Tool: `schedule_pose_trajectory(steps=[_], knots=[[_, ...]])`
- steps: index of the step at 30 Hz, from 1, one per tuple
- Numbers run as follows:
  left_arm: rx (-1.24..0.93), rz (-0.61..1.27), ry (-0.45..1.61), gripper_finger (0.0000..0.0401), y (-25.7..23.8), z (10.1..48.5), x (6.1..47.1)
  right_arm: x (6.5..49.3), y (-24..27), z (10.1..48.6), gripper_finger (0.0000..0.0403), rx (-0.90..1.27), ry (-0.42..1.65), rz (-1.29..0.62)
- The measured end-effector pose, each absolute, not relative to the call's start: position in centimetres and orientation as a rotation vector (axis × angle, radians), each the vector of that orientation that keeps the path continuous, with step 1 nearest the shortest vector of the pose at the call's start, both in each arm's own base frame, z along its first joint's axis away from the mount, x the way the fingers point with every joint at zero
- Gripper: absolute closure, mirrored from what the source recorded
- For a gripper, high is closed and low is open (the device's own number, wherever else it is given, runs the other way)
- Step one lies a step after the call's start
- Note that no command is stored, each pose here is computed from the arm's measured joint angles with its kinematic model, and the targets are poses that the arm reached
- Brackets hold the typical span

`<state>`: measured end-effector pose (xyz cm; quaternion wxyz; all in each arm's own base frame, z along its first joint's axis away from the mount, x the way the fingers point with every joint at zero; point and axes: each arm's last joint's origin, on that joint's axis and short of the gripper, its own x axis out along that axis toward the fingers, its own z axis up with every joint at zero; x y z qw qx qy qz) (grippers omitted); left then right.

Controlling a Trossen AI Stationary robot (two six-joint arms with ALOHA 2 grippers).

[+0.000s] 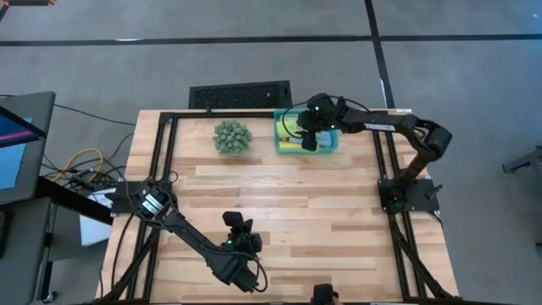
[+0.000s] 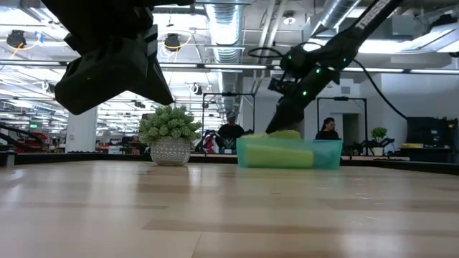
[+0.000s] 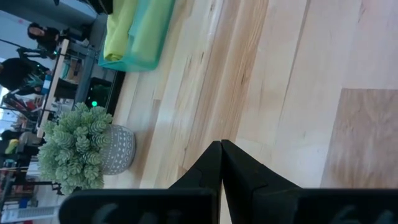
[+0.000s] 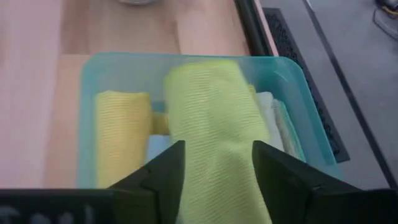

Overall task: Roll microfiber towels into tight, uniform cylinder then place into a basket
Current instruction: Put the green microfiber cloth into the green organizer bin

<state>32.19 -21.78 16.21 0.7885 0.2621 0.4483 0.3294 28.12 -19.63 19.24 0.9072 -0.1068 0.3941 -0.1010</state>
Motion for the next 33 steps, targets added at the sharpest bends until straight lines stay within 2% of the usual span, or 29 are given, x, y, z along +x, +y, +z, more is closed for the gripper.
schedule_pose_trajectory(steps=[4, 7, 10, 15, 17, 20, 25, 33], knots=[[0.562, 0.709, 0.965, 0.0401, -21.8, 16.2, 32.2, 27.9, -19.0, 20.4, 0.0171, -0.224, 0.795, -0.201], [0.561, 0.709, 0.965, 0.0401, -21.8, 16.2, 32.2, 28.1, -18.9, 20.6, 0.019, -0.214, 0.773, -0.204], [0.56, 0.709, 0.965, 0.0401, -21.8, 16.2, 32.2, 28.4, -19.6, 19.9, 0.0246, -0.191, 0.751, -0.228], [0.55, 0.708, 0.96, 0.0401, -21.8, 16.2, 32.3, 28.6, -21.8, 17.0, 0.0374, -0.104, 0.765, -0.283], [0.541, 0.706, 0.957, 0.0401, -21.9, 16.2, 32.3, 28.5, -22.5, 15.5, 0.039, -0.072, 0.789, -0.291], [0.538, 0.703, 0.955, 0.0401, -21.9, 16.2, 32.4, 28.5, -22.8, 14.0, 0.037, -0.031, 0.816, -0.284], [0.546, 0.668, 0.949, 0.0401, -22.1, 16.0, 32.8, 28.7, -22.6, 14.1, 0.032, -0.013, 0.807, -0.293], [0.55, 0.647, 0.944, 0.0401, -22.2, 16.0, 33.1, 27.3, -21.3, 19.4, 0.0198, -0.049, 0.752, -0.303]])
